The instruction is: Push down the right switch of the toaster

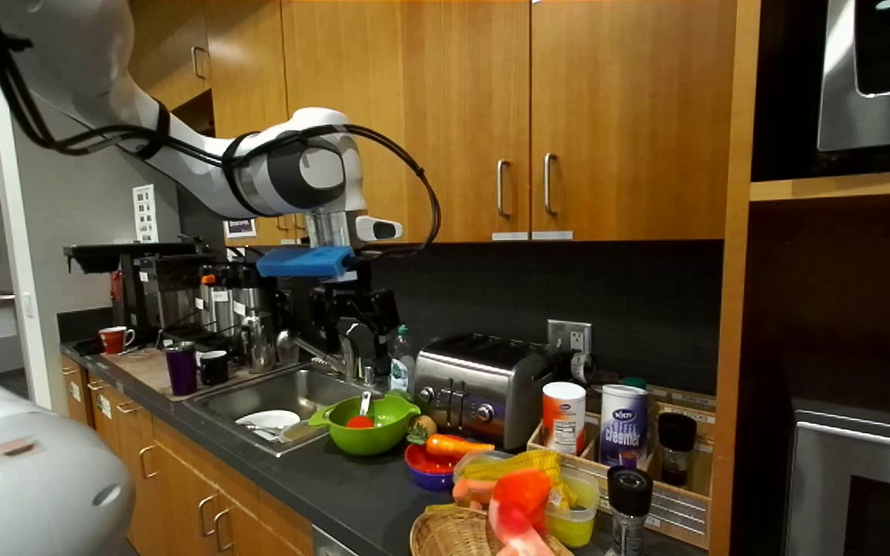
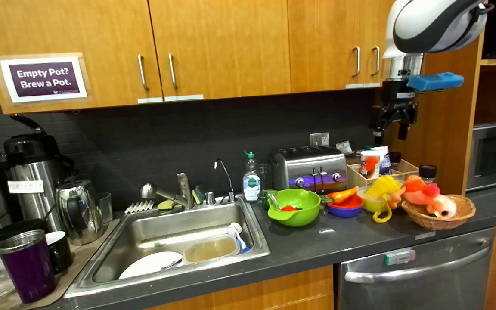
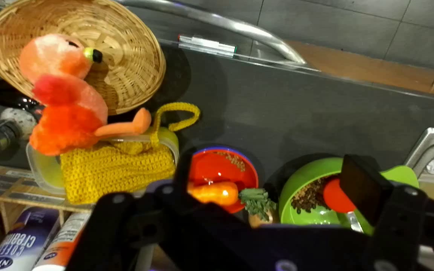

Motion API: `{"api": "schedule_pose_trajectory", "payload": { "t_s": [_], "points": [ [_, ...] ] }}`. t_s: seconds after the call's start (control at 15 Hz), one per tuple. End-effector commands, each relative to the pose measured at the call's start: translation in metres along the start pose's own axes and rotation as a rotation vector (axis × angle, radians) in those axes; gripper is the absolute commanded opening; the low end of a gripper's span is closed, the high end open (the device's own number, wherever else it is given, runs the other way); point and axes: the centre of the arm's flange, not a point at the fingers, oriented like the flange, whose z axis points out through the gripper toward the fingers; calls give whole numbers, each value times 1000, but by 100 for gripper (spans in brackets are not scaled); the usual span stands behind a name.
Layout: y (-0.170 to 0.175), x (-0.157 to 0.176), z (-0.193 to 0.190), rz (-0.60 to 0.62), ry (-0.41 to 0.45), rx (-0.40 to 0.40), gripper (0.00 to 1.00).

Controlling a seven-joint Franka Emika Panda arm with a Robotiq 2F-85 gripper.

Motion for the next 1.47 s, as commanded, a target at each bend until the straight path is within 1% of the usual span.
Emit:
{"api": "schedule_pose_trajectory", "payload": {
  "t_s": [0.0, 0.4, 0.6, 0.87, 1.07, 1.4],
  "points": [
    [7, 3, 9, -32, 112, -26, 100],
    [32, 25, 21, -56, 324, -13, 100],
    [49, 37, 27, -71, 405, -7, 100],
    [70, 54, 37, -94, 453, -6, 100],
    [81, 67, 45, -114, 463, 7, 100],
    [92, 90, 56, -132, 464, 53, 100]
  ]
}}
